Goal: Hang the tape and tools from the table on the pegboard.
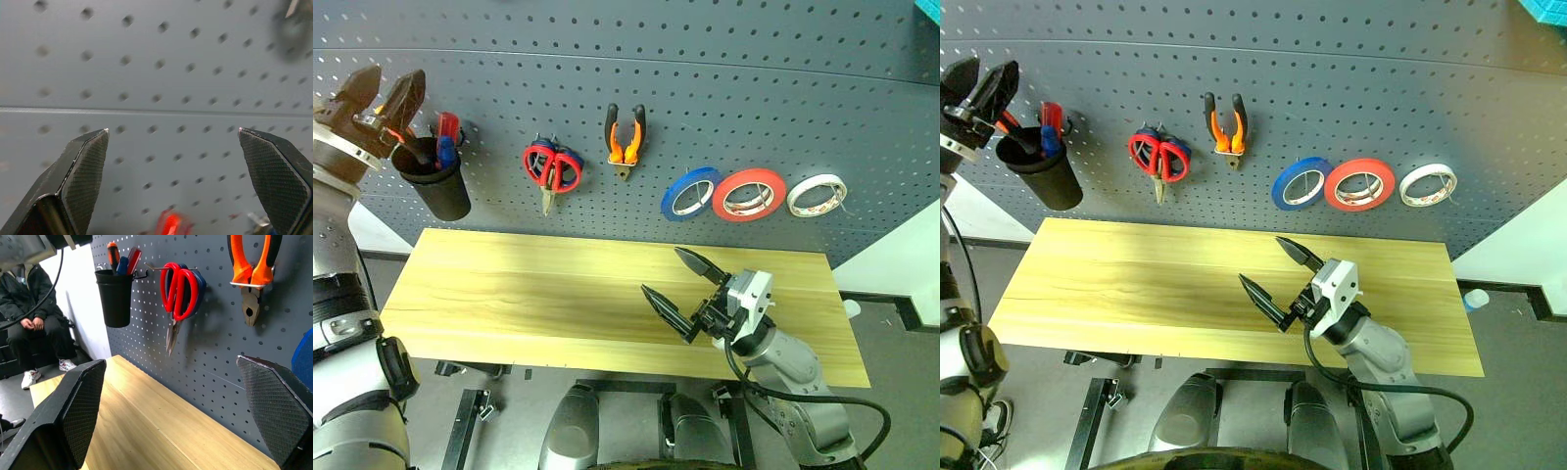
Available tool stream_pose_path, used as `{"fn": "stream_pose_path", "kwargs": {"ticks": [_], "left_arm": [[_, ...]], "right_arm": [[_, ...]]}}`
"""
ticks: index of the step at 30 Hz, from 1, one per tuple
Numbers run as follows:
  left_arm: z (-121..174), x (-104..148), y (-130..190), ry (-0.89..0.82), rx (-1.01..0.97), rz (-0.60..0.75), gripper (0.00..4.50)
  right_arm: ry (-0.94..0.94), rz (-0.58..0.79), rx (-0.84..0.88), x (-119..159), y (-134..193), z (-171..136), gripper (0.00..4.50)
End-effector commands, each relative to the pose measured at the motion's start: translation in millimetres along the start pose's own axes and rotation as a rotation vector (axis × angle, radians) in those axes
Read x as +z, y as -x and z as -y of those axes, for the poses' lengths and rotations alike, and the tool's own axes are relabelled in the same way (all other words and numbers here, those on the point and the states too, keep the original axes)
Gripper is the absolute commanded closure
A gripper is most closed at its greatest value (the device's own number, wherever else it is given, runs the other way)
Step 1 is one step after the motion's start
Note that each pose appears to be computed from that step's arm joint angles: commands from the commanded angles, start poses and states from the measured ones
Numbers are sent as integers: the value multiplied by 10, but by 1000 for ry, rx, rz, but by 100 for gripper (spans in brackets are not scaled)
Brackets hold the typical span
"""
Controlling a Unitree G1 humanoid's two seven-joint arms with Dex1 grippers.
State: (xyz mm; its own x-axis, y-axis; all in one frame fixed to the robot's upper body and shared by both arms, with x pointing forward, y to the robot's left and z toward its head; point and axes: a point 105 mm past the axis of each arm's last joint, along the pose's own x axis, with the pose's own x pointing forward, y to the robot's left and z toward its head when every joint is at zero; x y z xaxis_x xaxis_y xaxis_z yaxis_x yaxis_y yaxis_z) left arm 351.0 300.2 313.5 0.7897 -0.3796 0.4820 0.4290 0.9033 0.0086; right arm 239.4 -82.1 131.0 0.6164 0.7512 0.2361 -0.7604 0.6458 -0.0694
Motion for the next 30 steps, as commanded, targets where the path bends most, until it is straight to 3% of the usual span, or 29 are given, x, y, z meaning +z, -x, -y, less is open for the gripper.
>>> {"fn": "stream_pose_path", "kwargs": {"ticks": [1, 6, 9, 15, 19, 26, 30], "left_arm": [[244, 281, -11, 9, -117, 71, 2], [514, 393, 14, 96, -248, 72, 2], [806, 275, 137, 184, -399, -40, 2], [1222, -384, 476, 327, -477, -312, 2], [1312, -1029, 669, 241, -402, -516, 2], [1300, -1599, 1066, 193, -249, -671, 2], [1371, -1746, 1268, 203, -196, -685, 2]], "right_arm": [[18, 46, 16, 97, -31, -12, 0], [18, 56, 23, 92, -60, 15, 0], [23, 71, 26, 104, -87, 47, 0], [45, 85, 14, 125, -93, 159, 0], [51, 67, 4, 130, -86, 247, 0], [45, -27, -59, 39, 110, 374, 0], [25, -66, -134, -36, 266, 404, 0]]}}
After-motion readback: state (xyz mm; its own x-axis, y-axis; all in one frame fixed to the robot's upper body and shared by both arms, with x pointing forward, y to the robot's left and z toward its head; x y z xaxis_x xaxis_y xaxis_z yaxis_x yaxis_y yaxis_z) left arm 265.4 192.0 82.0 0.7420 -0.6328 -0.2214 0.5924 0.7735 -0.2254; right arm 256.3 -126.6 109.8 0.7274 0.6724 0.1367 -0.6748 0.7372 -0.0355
